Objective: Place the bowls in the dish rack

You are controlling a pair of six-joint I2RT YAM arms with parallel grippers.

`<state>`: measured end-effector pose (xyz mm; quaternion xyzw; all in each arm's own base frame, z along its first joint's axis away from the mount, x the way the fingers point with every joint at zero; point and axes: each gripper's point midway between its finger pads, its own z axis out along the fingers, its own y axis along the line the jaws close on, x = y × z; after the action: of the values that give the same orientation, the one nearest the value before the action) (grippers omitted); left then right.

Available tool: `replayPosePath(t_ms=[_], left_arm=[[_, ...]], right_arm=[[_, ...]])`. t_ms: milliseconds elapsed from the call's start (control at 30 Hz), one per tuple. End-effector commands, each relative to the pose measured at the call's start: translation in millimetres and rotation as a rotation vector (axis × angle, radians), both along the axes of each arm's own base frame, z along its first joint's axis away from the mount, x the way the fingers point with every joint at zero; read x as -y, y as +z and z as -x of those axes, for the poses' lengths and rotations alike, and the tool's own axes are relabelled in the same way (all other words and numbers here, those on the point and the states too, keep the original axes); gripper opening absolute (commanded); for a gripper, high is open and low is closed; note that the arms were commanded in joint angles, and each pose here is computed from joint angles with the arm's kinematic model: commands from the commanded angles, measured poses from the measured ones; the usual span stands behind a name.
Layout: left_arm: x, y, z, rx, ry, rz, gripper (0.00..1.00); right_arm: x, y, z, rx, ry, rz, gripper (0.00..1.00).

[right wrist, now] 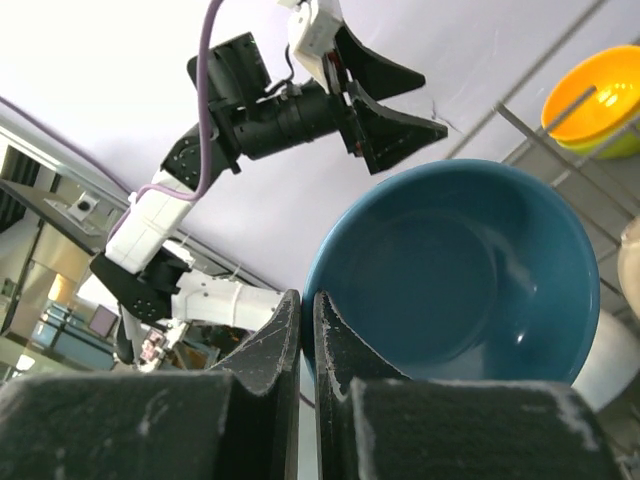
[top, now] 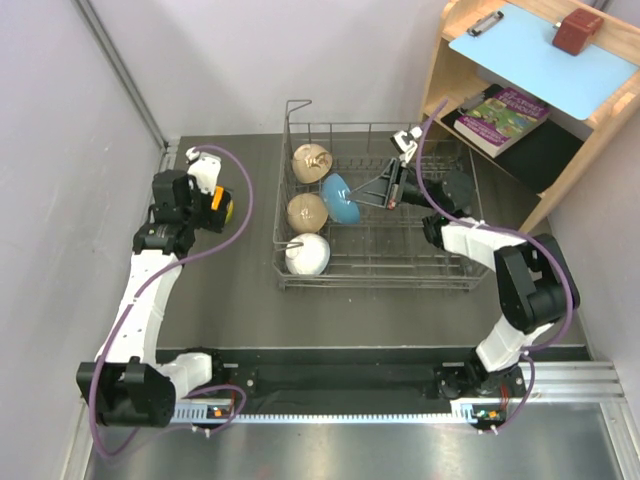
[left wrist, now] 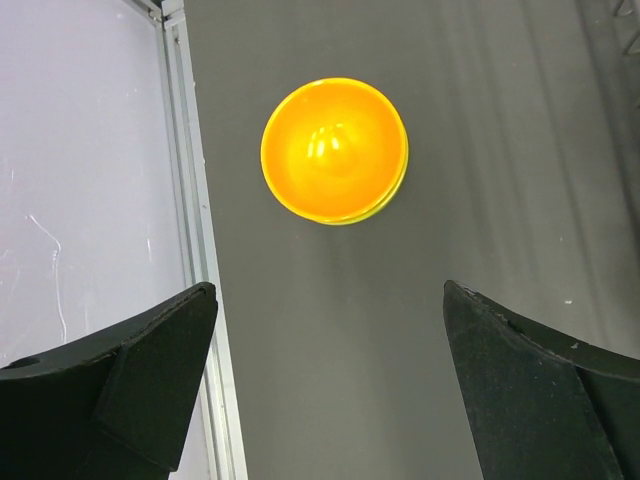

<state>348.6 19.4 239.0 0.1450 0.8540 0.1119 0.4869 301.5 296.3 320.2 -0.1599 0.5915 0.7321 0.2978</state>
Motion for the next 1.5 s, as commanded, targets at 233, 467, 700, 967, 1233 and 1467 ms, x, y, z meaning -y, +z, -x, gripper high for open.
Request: replayPosePath(t_ms=[233,467,700,967,1233,1467], left_arm=[[1.7,7.1,-8.7,0.051,-0.022,0.011,0.99],[0.0,7.1,-6.0,0.05,-0.019,0.001,0.99],[0.0,5.3,-10.5,0.042,-0.02,-0.002,0.99],[5.0,1.0,-16.5,0.027,-0.037,0.022,0.99],[6.7,-3.4,-17.0,0.015,-0.044,0.028,0.99],[6.2,-5.2,-17.7,0.01,-0.051,0.016,0.99]], right_arm=[[11.3,-39.7,-1.3,-0.095,-0.006,-0.043,0.0],[20.5,-42.8,-9.1,-0.177,-0.054,-0.132,0.0],[27.7,-57.6,-26.7,-0.225,-0.111,-0.15,0.0],[55.3,-77.1,-55.5,-0.285,-0.214,-0.174,0.0],[71.0,-98.3,-74.0,-0.336,-0.275,-0.159,0.01],[68.5,-114.5,-77.2,-0.337,-0.249,-0.1,0.3]])
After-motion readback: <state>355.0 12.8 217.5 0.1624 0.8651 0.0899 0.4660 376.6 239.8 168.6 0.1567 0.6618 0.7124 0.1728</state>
